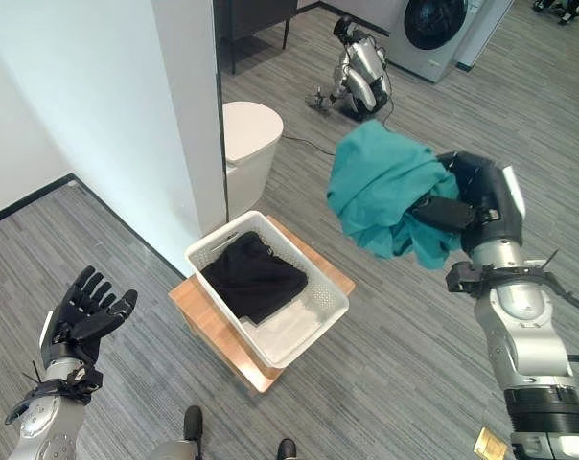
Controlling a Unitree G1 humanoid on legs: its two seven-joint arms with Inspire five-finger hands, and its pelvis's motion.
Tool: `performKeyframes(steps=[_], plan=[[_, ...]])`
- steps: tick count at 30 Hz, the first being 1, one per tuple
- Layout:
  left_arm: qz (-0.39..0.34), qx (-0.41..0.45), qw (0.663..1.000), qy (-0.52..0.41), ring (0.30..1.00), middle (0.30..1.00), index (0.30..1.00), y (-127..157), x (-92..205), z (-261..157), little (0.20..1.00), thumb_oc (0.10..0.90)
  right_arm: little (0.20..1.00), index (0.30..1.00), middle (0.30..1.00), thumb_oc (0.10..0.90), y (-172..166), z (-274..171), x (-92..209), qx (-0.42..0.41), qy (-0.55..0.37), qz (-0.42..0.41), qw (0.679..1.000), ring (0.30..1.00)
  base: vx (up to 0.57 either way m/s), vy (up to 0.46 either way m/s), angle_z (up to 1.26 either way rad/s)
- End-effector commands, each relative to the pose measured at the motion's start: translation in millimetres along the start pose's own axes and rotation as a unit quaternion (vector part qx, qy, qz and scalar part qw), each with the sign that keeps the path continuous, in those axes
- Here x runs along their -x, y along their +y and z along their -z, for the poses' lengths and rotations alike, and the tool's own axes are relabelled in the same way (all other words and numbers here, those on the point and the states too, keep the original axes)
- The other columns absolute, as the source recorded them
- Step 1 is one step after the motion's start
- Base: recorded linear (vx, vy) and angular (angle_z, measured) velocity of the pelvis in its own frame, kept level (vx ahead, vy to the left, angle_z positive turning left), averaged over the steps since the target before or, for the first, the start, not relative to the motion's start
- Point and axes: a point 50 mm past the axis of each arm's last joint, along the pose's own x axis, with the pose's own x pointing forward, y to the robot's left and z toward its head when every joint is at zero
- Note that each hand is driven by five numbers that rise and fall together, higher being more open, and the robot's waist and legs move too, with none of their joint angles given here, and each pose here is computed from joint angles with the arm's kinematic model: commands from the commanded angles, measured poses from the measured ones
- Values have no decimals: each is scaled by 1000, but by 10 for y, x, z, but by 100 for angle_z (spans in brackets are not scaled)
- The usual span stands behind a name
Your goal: Pick up bed clothes into laundry basket.
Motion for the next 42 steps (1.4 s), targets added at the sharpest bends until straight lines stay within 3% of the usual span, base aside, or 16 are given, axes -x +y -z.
performKeyframes(steps=[1,14,21,27,37,39,42], plan=[[80,-7,984,-158,900,900,900,-233,-92,-693,900,800,300,300,300,400,-162,-919,-301,-30,-172,17,984,300,0,0,0],[71,-7,982,-174,900,900,900,-269,-141,-748,900,800,300,300,300,400,368,-928,-576,-48,-159,-58,984,300,-4,3,0],[72,-5,983,-168,900,900,900,-270,-175,-727,900,800,300,300,300,400,720,-843,-697,64,-120,-124,983,300,7,0,4],[46,-8,985,-168,900,900,900,-143,-127,-722,900,800,300,300,300,400,613,-554,-718,145,-62,-106,982,300,9,-9,13],[43,0,986,-160,900,900,900,-166,-145,-667,900,800,300,300,300,400,951,-100,-730,113,-8,-104,988,300,-3,1,6],[42,9,987,-157,900,900,900,-192,-145,-639,900,800,300,300,300,400,1085,142,-742,66,37,-86,993,300,-26,1,5],[39,11,987,-156,900,900,900,-194,-143,-634,900,800,300,300,300,400,1220,264,-741,81,61,-98,990,300,-19,4,1]])
